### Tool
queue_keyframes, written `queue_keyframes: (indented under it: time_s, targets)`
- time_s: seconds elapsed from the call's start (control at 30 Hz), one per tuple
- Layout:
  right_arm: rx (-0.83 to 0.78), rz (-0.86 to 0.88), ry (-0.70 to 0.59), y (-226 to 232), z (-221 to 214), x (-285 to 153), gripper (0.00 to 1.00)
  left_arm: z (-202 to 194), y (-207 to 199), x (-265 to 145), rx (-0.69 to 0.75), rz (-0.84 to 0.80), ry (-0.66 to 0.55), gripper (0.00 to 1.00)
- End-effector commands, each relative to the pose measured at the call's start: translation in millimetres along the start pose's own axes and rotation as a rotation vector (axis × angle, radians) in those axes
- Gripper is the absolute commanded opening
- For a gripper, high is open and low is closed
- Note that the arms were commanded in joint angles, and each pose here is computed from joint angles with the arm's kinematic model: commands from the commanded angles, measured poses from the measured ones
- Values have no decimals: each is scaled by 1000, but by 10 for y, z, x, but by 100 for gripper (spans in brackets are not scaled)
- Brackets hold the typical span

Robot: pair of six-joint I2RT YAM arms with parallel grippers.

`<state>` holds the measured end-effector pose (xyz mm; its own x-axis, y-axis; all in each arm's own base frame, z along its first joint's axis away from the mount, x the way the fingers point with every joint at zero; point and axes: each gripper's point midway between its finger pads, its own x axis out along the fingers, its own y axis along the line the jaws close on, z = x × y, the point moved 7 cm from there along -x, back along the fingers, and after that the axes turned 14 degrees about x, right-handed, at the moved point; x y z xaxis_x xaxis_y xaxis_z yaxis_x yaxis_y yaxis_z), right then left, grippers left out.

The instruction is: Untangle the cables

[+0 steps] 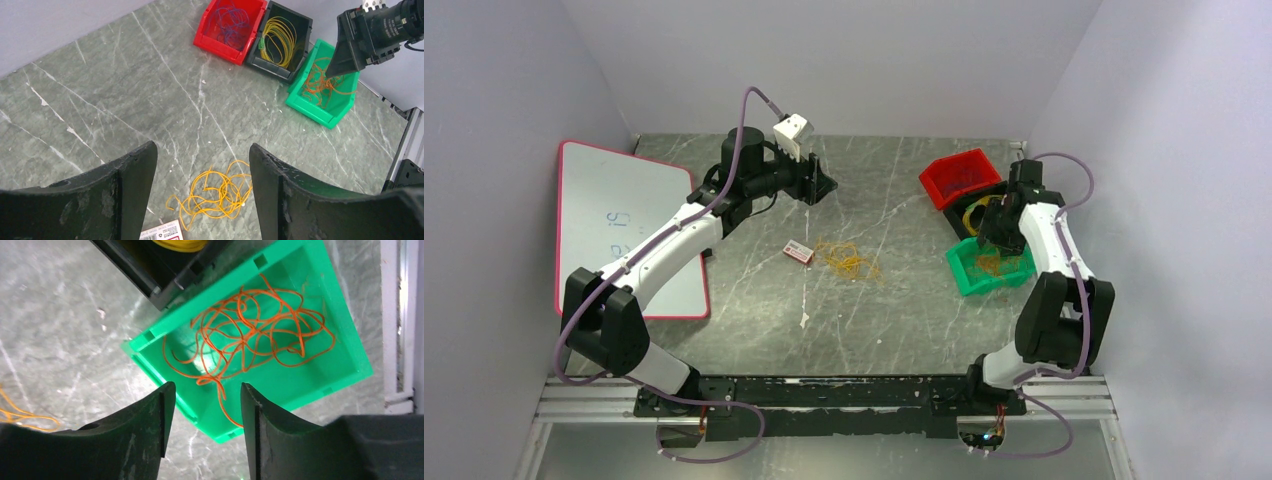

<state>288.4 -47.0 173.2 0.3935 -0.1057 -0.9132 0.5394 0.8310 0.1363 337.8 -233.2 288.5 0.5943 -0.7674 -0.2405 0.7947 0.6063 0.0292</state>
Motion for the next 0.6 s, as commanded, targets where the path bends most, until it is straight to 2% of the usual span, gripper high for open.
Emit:
queue_keyframes:
  time_s: [0.0,0.13,0.3,0.57]
  targets:
    - [-106,-115,17,-88,-40,-55,51,108,34,-71,28,20,-28,72]
    - [-143,-144,65,-44,-161,22,43,108,27,-69,26,13,-30,72]
    - [-173,-157,111,2,-280,138,45,105,37,-73,30,23,-26,72]
    - [-207,-236,128,-44,-307,265,42,107,45,-76,33,28,-25,72]
